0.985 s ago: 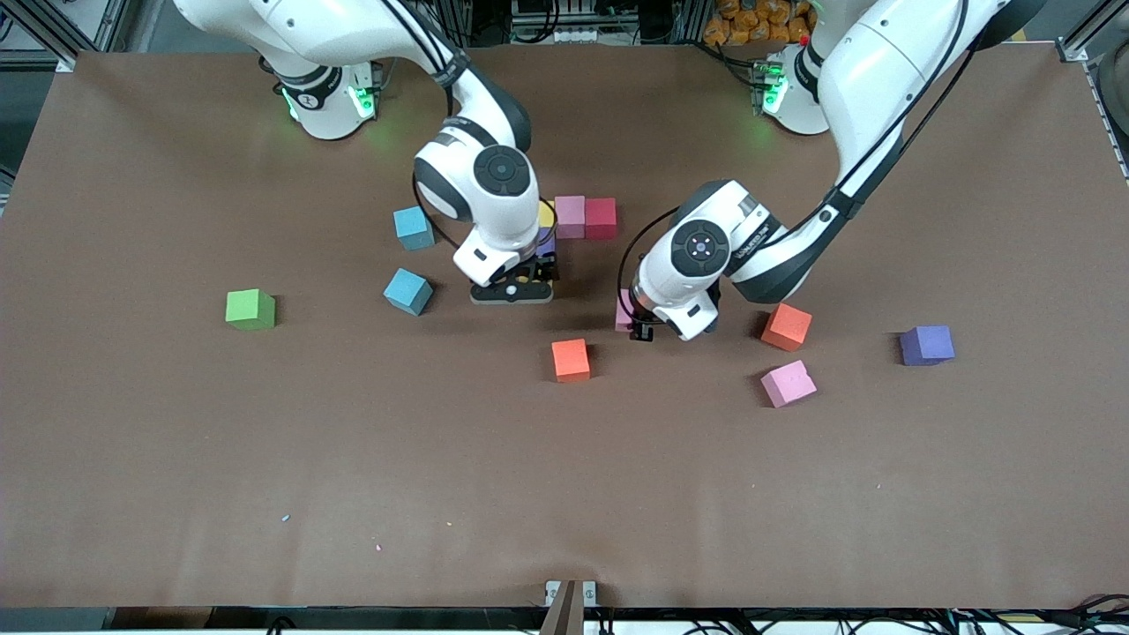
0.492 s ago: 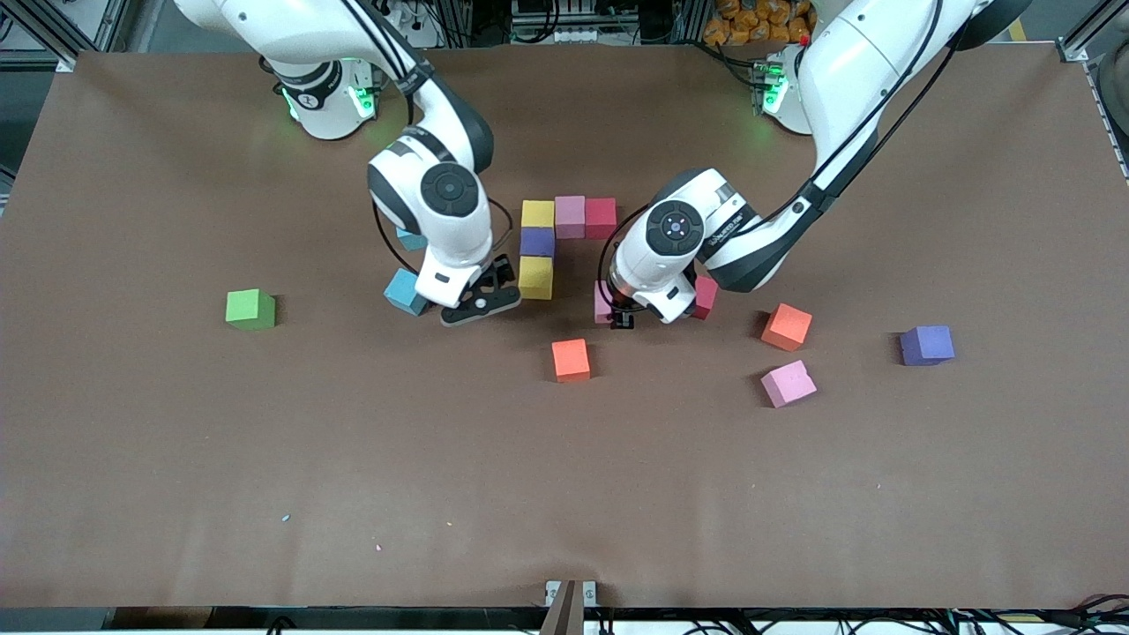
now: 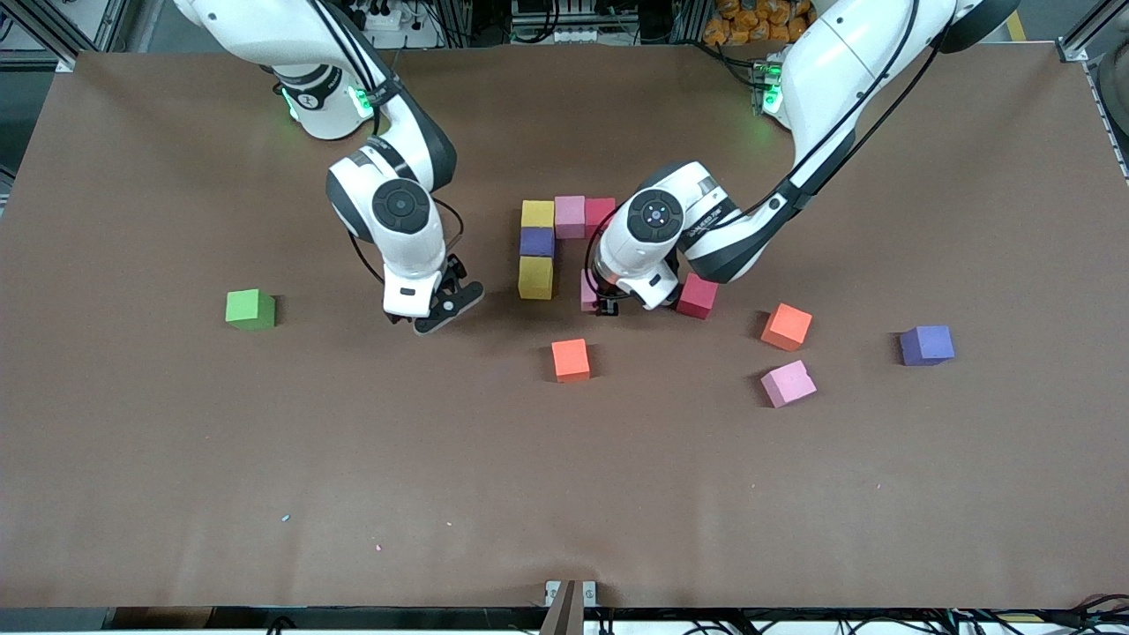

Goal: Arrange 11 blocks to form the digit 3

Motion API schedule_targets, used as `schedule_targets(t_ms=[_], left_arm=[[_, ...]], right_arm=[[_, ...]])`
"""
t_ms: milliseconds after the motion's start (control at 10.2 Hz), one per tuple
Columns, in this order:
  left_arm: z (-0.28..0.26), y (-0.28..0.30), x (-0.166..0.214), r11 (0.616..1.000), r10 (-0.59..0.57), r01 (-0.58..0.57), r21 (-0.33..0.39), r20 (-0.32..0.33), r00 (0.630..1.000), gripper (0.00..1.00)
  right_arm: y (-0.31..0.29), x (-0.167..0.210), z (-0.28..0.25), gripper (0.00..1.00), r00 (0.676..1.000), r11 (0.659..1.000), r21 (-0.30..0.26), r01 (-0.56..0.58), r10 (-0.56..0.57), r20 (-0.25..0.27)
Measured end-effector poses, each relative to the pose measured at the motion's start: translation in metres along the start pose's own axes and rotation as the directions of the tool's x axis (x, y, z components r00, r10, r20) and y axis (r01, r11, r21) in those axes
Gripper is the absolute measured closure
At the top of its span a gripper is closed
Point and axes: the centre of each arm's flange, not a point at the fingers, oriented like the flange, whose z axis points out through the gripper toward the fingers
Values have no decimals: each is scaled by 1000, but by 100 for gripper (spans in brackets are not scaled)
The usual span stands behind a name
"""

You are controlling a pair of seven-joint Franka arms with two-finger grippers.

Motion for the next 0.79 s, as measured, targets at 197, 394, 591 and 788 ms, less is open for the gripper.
schedule_targets(t_ms=[197,394,591,788], left_arm=[[9,-9,-1,1000,4,-4,-1,2,1000,38],[17,-19,-4,1000,-1,2,-16,9,1000,38],[20,-22,-5,1000,-16,17,-20,21,1000,38],[24,-26,-8,999,-25,26,-19,26,999,38]], right_arm=[[3,-17,9,0,994,994,30,105,-106,22],[10,-32,13,0,980,980,38,196,-197,37],[23,-42,21,0,963,964,49,263,-265,51],[27,-49,30,0,955,956,57,289,-292,56]])
